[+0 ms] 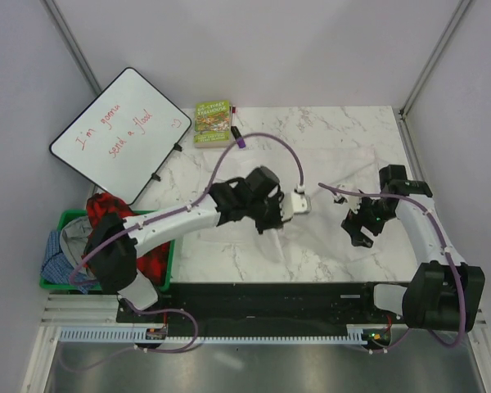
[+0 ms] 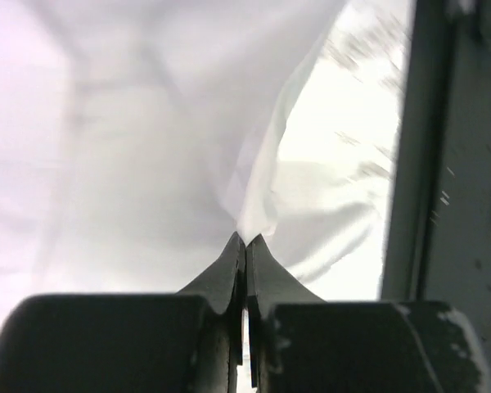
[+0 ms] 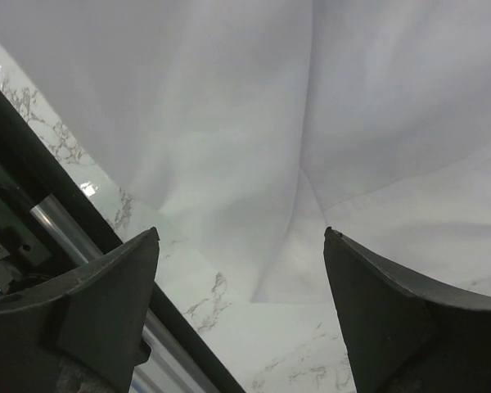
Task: Fold and stack the long sleeve shirts
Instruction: Fold the shirt
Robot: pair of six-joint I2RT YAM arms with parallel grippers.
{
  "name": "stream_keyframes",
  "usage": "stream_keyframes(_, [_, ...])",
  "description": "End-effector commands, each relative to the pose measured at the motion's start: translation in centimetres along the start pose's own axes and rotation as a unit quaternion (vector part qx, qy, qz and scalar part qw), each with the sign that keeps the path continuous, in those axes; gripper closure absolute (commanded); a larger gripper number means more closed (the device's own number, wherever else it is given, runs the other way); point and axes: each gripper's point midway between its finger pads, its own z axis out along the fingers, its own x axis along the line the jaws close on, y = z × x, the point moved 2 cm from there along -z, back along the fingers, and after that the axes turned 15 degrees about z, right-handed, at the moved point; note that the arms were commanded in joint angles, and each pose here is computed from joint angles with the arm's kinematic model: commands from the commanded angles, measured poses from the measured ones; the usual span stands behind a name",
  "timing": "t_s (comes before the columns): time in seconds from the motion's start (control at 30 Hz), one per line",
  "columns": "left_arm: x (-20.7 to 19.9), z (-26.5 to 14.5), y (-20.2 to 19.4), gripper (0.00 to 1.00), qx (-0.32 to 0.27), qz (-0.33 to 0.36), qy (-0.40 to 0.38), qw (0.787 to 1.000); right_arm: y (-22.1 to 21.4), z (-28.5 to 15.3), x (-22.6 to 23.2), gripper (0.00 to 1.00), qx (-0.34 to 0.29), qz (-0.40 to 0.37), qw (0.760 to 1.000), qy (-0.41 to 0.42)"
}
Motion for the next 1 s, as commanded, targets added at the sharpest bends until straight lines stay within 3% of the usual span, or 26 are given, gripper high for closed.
stream_keyframes(0.0, [6.2,-2.8,2.2,0.98,-0.041,-0.030,0.032,0.998,4.2,-2.0,-0.6,0.11,-0.091,-0.043,0.995,-0.003])
stream_keyframes(0.13, [9.7,-2.9,3.3,0.98,-0.061,-0.057,0.046,0.995,4.9,-2.4,-0.3,0.10,-0.114,-0.053,0.992,0.003])
stream_keyframes(0.33, [14.3,-3.2,1.8,0.98,-0.063,-0.109,0.078,0.989,3.7,-1.4,0.1,0.14,-0.109,-0.065,0.992,0.004])
stream_keyframes(0.6, [16.7,-3.3,0.7,0.98,-0.063,-0.139,0.091,0.984,2.6,0.2,-0.5,0.15,-0.086,-0.048,0.995,0.013])
stream_keyframes(0.73, [17.3,-3.4,1.2,0.98,-0.071,-0.142,0.093,0.983,1.9,1.2,-1.6,0.16,-0.082,-0.039,0.996,-0.025])
stream_keyframes(0.83, [17.3,-3.6,1.5,0.98,-0.075,-0.139,0.093,0.983,2.3,1.6,-3.5,0.21,-0.094,-0.015,0.993,-0.071])
stream_keyframes(0.93, [17.0,-4.1,1.7,0.98,-0.080,-0.138,0.091,0.983,3.1,1.5,-5.1,0.32,-0.106,0.015,0.990,-0.096])
stream_keyframes(0.97, [16.9,-4.2,1.8,0.98,-0.081,-0.138,0.090,0.983,3.3,1.4,-5.3,0.44,-0.109,0.020,0.989,-0.098])
